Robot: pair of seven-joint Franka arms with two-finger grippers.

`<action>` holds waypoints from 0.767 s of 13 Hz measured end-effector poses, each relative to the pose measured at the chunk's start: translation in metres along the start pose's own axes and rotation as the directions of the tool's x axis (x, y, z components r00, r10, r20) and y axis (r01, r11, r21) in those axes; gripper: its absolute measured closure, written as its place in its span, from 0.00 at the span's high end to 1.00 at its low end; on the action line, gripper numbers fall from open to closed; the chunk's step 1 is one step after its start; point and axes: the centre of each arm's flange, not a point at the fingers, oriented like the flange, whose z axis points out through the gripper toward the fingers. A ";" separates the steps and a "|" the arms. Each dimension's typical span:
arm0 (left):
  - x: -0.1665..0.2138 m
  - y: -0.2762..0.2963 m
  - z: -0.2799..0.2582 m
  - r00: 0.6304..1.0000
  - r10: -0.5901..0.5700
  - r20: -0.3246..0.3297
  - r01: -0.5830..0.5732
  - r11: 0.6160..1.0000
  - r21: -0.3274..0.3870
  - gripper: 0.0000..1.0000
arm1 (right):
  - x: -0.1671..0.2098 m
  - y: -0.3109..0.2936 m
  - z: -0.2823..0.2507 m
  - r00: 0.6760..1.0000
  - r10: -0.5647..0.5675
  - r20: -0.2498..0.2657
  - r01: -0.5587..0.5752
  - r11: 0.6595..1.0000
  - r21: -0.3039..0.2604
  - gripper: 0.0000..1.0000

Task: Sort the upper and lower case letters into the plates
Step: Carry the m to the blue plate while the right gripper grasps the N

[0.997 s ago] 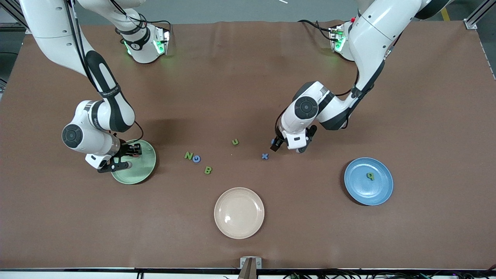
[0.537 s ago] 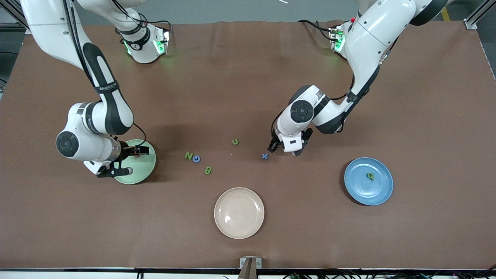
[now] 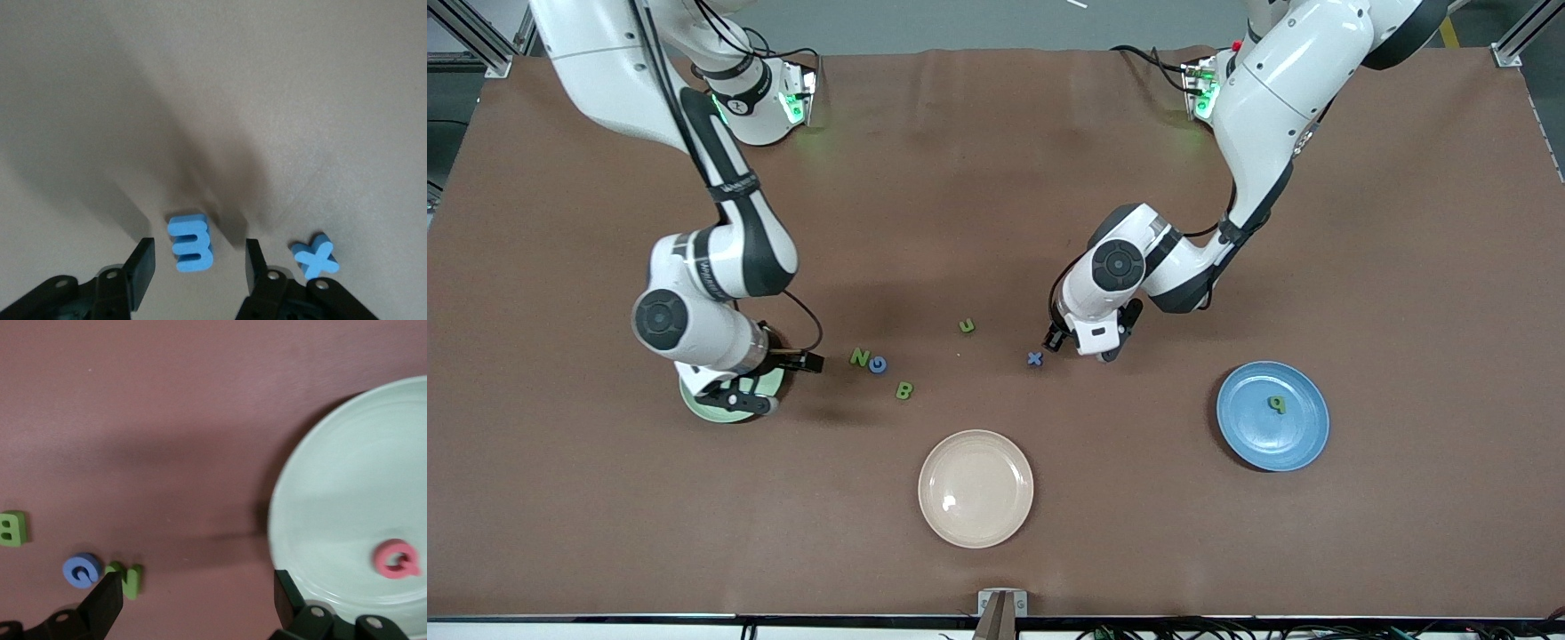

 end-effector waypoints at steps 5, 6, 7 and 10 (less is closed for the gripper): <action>0.005 0.003 0.005 1.000 -0.012 0.006 0.012 1.000 0.000 0.43 | -0.010 -0.020 0.056 0.998 0.033 -0.046 -0.034 0.999 -0.009 1.00; 0.006 0.004 0.005 1.000 -0.013 0.007 0.013 1.000 -0.002 0.37 | -0.012 -0.025 0.060 0.998 0.041 -0.045 -0.042 0.999 -0.011 1.00; 0.006 0.005 0.005 1.000 -0.014 0.007 0.014 1.000 -0.002 0.37 | -0.014 -0.029 0.062 0.998 0.046 -0.049 -0.047 0.999 -0.010 1.00; 0.017 0.010 0.000 1.000 -0.028 -0.002 0.028 1.000 -0.015 0.27 | -0.014 -0.032 0.065 0.996 0.059 -0.062 -0.060 0.998 -0.005 1.00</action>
